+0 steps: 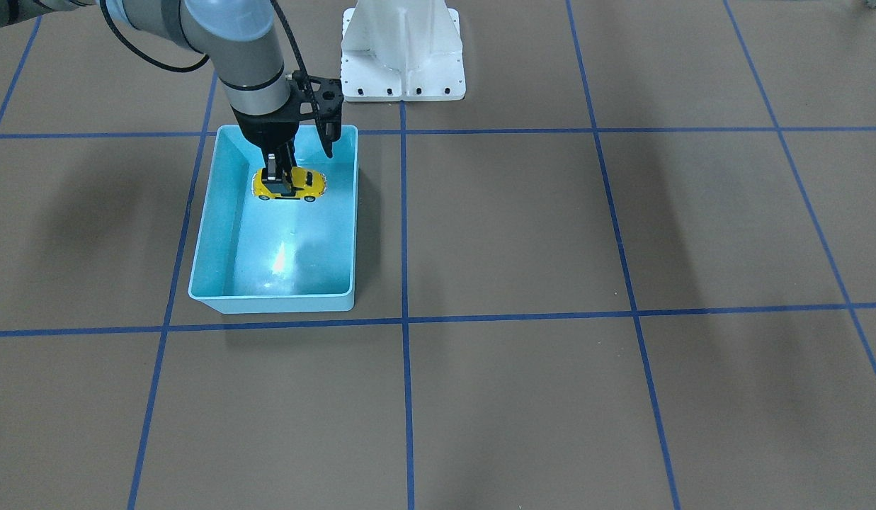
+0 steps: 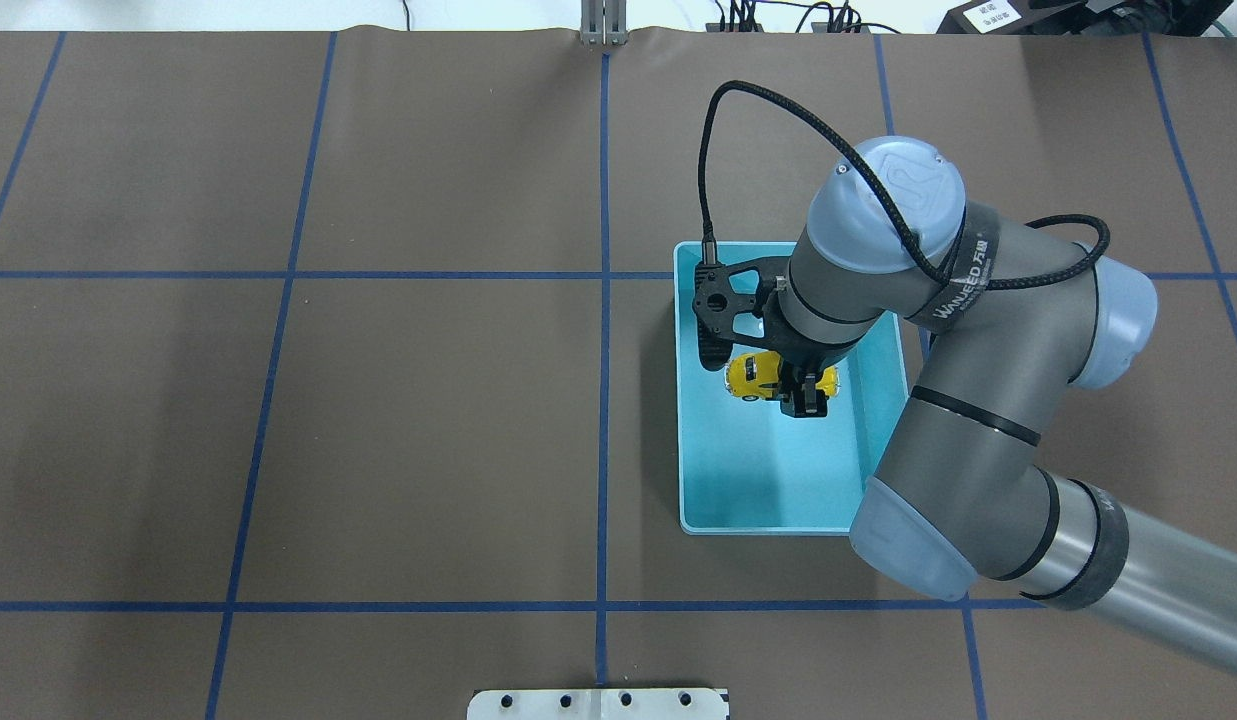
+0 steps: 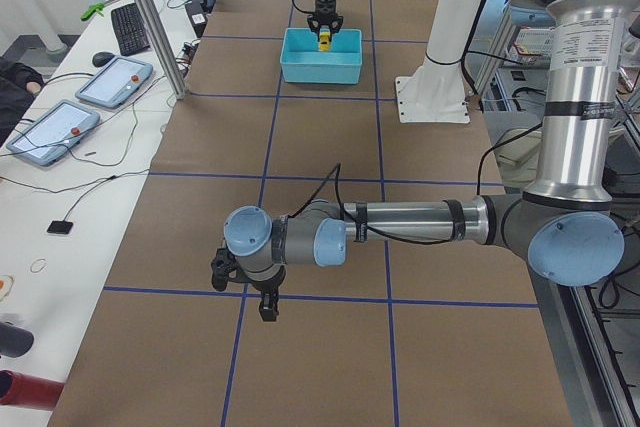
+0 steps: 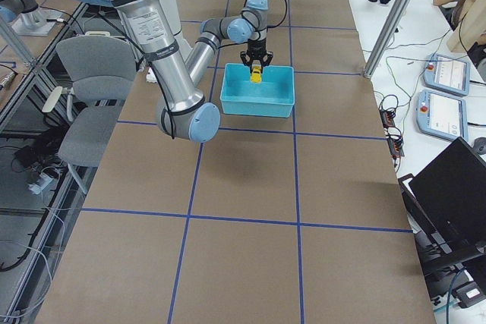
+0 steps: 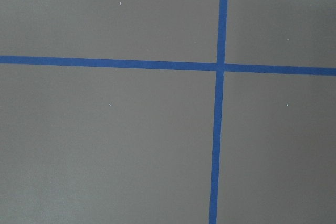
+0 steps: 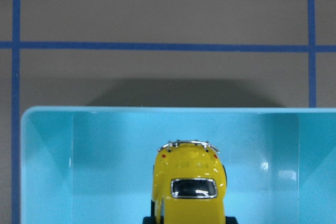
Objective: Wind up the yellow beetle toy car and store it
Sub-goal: 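Lower the car into the bin and open the right gripper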
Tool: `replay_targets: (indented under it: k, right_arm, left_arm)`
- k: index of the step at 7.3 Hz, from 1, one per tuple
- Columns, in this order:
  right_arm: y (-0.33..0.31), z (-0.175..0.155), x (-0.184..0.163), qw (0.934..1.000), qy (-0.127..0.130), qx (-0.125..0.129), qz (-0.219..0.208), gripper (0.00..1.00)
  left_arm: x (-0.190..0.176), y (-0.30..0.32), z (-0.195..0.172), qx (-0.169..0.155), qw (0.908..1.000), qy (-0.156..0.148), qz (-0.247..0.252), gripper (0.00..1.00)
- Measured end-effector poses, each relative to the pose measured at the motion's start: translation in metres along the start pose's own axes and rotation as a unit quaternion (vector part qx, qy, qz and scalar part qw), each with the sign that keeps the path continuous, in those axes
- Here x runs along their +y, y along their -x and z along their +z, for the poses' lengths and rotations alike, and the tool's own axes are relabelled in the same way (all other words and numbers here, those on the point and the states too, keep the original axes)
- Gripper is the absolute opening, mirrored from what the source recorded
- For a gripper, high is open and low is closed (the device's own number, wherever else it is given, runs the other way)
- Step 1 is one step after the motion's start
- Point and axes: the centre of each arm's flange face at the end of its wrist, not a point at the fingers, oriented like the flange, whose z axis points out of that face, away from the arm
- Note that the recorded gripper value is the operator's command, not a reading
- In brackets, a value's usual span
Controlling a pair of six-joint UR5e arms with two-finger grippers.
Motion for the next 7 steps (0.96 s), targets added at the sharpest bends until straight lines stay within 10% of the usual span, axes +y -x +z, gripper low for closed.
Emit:
replay_targets:
  k: [2,3,4,7]
  right_arm:
    - [0.012,0.051,0.024,1.0000,-0.008,-0.005,-0.004,0.00]
    - [0.019,0.064,0.026,0.9999,-0.010,-0.009,-0.005,0.69]
    - [0.023,0.069,0.025,0.9998,-0.012,-0.011,-0.006,1.00]
    - [0.016,0.037,0.032,0.9993,-0.035,-0.010,0.001,1.00]
  left_arm:
    - [0.000,0.000,0.000,0.000,1.0000,0.000,0.000,1.00]
    - [0.000,-0.001,-0.001,0.000,1.0000,-0.001,0.000,1.00]
    - [0.000,-0.001,-0.001,0.000,1.0000,0.000,0.000,1.00]
    - [0.001,0.000,0.000,0.000,1.0000,0.000,-0.001,1.00]
